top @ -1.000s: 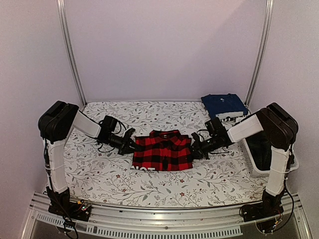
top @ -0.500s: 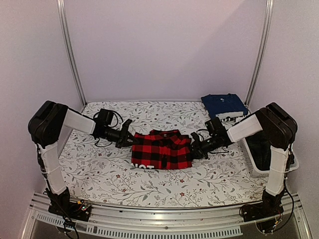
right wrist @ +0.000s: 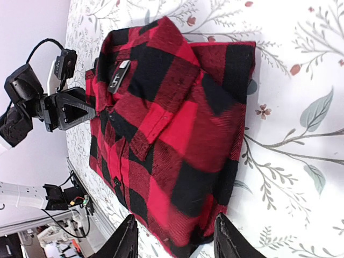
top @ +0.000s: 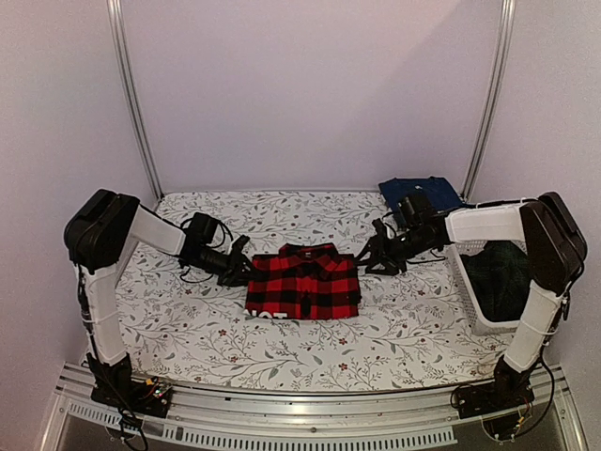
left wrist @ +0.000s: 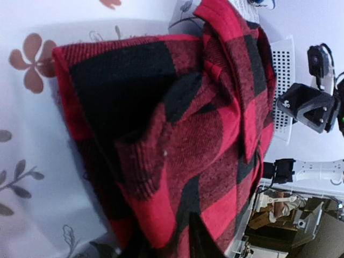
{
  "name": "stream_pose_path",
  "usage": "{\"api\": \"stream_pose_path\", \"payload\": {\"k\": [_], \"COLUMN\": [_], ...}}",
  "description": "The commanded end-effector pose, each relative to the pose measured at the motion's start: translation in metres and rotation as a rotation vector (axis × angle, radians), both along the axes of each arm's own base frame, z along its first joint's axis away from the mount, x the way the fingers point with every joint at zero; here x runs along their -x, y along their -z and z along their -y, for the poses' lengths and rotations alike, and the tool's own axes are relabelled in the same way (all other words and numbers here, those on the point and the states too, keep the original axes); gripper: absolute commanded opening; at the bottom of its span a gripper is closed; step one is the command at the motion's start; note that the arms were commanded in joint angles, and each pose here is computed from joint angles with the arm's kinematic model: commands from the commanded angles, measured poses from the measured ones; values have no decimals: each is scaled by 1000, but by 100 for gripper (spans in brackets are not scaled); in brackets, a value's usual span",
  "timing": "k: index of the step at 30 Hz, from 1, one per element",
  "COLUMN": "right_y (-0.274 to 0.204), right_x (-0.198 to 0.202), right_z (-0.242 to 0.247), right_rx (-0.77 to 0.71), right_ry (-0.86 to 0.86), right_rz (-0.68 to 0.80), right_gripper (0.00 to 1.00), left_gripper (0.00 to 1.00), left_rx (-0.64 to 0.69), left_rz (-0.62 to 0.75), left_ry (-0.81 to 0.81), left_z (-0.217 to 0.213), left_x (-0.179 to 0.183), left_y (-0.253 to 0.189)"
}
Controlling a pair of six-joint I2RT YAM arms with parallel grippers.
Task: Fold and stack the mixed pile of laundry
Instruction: Smooth out the square-folded shirt at the center of the board.
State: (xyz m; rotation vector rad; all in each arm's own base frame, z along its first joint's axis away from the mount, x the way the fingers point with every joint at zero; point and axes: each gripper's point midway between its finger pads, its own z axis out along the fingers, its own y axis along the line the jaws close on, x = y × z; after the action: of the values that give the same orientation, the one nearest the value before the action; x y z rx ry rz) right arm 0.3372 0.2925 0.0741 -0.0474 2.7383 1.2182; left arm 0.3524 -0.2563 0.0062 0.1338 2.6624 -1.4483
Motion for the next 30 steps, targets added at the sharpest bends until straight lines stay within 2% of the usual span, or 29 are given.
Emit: {"api": "stream_pose_path", "payload": {"k": [1, 4, 5, 6, 9, 12, 17, 20, 23, 25, 30], "right_y": [-28, -51, -59, -66, -72, -57, 8, 42, 57, 45, -35], "right_x": [3, 5, 6, 10, 26, 42, 55, 59, 62, 58, 46], "right_z": [21, 10, 3, -5, -36, -68, -72, -56, -35, -26, -14], "right_rx": [98, 30, -7, -56, -202, -262, -251, -197, -150, -147, -192], "right_ry": [-17, -45, -61, -81, -156, -239, -247, -222, -197, -186, -156], "right_rz": [93, 142, 165, 174, 130, 73, -76, -136, -171, -147, 55], "right_gripper": [49, 51, 51, 51, 50, 50, 48, 48, 48, 48, 52], "left_gripper": [34, 63, 91, 98, 100, 100, 100, 100, 100, 100, 100], "left_rx": [-187, -222, -227, -219, -154, -77, -67, -89, -146, -185, -353], "left_rz": [53, 134, 170, 210, 303, 320, 254, 162, 143, 236, 638], "left_ry": [-73, -111, -120, -119, -73, 25, 92, 49, 6, -12, 24], "left_z": [-28, -39, -41, -40, -25, 5, 32, 19, -1, -9, 3], "left_x": [-11, -20, -22, -24, -23, -6, 22, 27, 22, 13, 3], "left_y": [0, -30, -42, -55, -89, -98, -66, -32, -16, -35, -112]}}
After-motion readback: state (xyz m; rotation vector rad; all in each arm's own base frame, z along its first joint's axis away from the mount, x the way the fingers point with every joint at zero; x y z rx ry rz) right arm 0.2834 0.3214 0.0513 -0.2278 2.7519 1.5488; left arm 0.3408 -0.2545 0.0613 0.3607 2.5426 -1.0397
